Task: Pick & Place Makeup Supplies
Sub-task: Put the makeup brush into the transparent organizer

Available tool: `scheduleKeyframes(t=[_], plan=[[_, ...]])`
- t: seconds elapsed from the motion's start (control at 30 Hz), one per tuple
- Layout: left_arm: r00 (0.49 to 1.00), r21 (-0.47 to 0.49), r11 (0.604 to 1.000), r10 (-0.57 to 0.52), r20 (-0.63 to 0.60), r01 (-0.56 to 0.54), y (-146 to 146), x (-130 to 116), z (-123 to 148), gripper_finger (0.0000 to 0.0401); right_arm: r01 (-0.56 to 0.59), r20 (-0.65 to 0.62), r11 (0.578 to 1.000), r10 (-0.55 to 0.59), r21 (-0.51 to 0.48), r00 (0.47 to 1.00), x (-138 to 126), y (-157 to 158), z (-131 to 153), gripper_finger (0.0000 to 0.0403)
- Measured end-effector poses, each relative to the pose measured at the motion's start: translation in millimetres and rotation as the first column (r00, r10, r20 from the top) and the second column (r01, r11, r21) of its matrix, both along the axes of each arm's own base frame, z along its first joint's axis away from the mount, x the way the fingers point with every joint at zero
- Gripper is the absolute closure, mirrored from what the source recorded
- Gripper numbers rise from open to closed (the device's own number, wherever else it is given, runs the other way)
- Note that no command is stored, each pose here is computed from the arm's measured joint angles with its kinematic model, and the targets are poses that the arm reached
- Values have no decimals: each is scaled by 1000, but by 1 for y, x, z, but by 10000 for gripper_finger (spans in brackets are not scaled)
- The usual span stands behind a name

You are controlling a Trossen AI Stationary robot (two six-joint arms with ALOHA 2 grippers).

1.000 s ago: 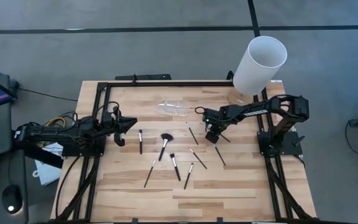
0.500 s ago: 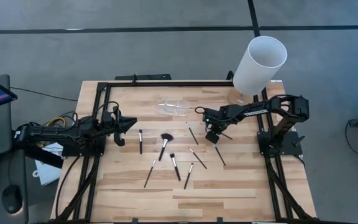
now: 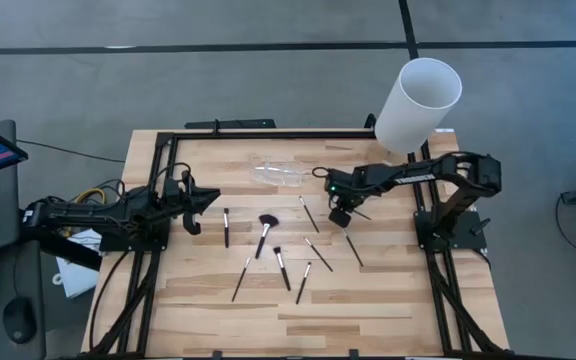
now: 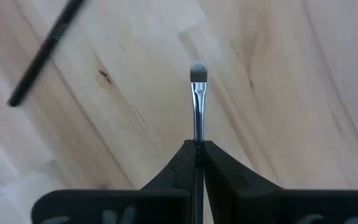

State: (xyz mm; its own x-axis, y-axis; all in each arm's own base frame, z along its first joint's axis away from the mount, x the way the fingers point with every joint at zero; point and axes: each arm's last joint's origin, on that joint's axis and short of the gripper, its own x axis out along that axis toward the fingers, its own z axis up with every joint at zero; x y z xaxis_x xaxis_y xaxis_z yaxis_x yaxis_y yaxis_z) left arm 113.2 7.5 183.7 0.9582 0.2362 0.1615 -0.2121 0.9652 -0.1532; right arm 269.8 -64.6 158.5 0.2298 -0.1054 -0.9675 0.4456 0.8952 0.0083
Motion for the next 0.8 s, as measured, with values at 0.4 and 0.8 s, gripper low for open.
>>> scheduleKeyframes(t=[0.4, 0.8], plan=[[1000, 0, 1000, 0, -3, 0, 0, 0, 0, 361, -23, 473, 987, 98, -162, 876, 9, -2, 69, 394], [1000, -3, 1000, -1, 5, 1, 0, 0, 1, 361, 91, 809, 913, 303, -398, 504, 63, -23, 84, 390]])
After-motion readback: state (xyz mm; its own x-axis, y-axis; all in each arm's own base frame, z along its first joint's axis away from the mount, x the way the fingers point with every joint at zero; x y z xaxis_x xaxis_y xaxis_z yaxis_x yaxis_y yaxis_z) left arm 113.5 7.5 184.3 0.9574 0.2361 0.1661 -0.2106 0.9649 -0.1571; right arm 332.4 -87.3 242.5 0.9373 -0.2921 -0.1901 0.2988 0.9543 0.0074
